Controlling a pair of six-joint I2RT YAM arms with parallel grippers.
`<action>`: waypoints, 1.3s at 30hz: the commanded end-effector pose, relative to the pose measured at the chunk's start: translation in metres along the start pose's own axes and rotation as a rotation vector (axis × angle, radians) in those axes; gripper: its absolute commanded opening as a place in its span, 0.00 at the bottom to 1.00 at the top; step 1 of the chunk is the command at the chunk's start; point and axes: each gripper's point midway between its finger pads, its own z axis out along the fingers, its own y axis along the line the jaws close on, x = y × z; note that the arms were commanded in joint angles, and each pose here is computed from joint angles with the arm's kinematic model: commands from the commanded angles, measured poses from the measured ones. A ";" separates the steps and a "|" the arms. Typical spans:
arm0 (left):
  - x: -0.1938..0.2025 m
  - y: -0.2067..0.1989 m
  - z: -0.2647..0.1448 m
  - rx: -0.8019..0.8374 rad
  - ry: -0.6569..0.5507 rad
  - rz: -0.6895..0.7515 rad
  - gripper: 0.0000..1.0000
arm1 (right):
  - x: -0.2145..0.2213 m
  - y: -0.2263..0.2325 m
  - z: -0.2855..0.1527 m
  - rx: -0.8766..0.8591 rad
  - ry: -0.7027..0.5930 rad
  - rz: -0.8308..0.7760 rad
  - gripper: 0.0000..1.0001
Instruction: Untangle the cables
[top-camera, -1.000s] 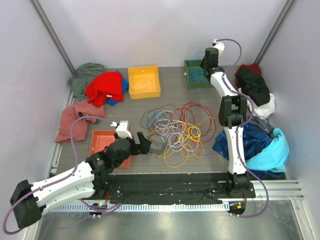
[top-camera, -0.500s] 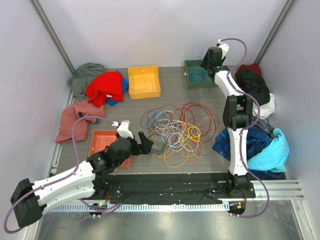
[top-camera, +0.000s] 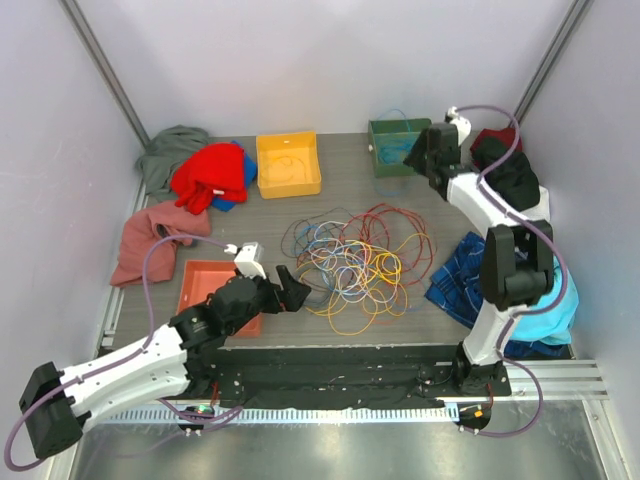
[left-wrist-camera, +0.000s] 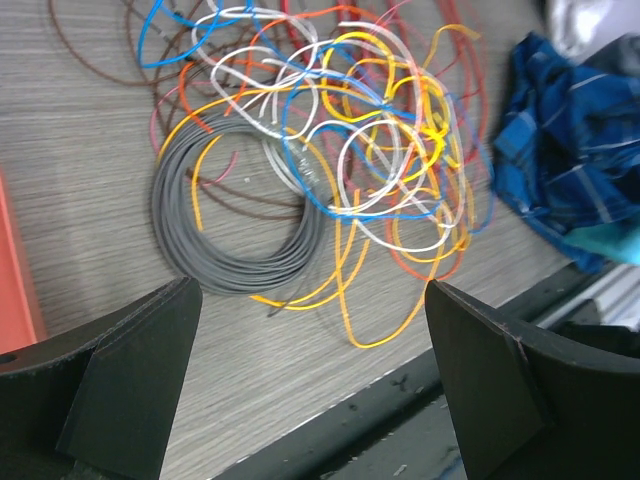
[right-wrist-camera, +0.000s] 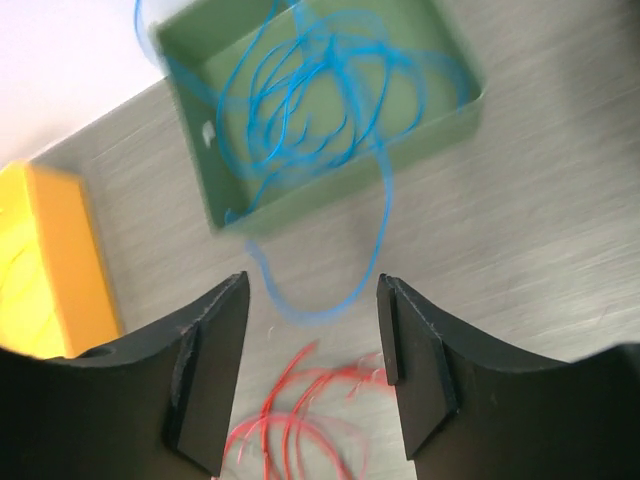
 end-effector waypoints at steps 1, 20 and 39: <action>-0.013 -0.014 -0.008 0.075 -0.061 -0.063 1.00 | 0.015 0.024 -0.030 -0.209 -0.029 0.164 0.62; -0.023 -0.001 -0.018 0.050 -0.131 -0.100 1.00 | 0.092 -0.006 0.018 -0.285 0.047 0.516 0.63; -0.027 0.000 -0.007 0.003 -0.137 -0.034 1.00 | 0.091 0.002 0.067 -0.305 0.022 0.522 0.05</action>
